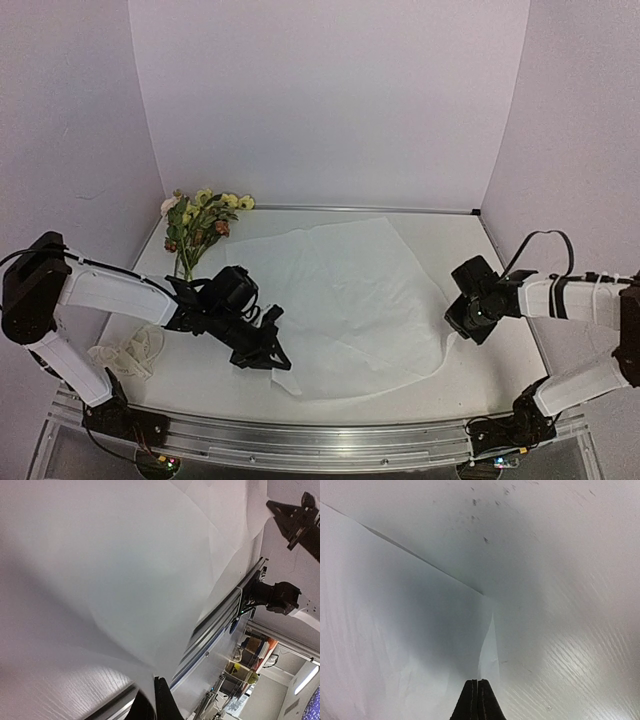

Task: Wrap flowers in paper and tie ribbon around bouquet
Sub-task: Rotate the flattened wrapping paper at the center of the board.

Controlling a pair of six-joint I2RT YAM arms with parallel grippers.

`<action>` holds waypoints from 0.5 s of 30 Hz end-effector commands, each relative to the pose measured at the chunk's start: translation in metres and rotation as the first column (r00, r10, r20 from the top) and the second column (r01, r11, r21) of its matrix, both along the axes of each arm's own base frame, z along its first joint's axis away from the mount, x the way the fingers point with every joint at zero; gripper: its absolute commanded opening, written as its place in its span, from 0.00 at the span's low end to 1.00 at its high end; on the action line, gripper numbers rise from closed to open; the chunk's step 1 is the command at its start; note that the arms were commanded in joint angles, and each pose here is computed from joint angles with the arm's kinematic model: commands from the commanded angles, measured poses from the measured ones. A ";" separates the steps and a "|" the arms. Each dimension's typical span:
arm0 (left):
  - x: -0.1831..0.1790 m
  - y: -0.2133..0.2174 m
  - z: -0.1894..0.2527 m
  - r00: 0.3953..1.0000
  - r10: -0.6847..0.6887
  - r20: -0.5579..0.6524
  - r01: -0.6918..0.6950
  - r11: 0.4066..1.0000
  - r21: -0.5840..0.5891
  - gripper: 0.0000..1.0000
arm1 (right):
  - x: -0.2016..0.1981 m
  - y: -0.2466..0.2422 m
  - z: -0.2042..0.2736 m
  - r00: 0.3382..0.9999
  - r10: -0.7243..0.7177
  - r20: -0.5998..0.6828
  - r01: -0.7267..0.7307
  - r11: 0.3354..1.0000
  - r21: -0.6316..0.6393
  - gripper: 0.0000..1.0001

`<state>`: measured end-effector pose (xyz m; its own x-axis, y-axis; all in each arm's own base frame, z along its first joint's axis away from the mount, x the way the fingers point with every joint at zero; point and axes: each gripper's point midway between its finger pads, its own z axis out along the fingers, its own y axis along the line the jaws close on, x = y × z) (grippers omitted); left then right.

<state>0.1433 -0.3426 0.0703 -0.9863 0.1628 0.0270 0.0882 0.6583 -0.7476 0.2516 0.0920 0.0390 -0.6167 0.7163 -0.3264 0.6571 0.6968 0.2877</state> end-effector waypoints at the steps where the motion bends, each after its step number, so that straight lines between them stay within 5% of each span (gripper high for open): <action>1: -0.011 -0.008 0.003 0.999 -0.045 -0.014 0.044 0.998 -0.050 0.07 | 0.039 0.006 0.016 0.987 0.162 -0.004 -0.162 0.985 -0.056 0.00; 9: -0.030 -0.051 0.010 0.985 -0.174 0.006 0.174 0.979 -0.102 0.25 | 0.098 0.020 0.022 0.952 0.298 -0.069 -0.302 0.950 -0.072 0.00; 15: -0.030 -0.048 0.034 0.978 -0.193 0.082 0.202 0.972 -0.119 0.52 | 0.111 0.000 0.023 0.945 0.306 -0.112 -0.320 0.935 -0.151 0.00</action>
<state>0.1051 -0.3794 0.0625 -0.9436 0.3279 0.0463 0.1741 0.6101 -0.7730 0.3595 0.1094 0.0577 -0.7994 0.4901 -0.3475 0.4506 0.8717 0.1927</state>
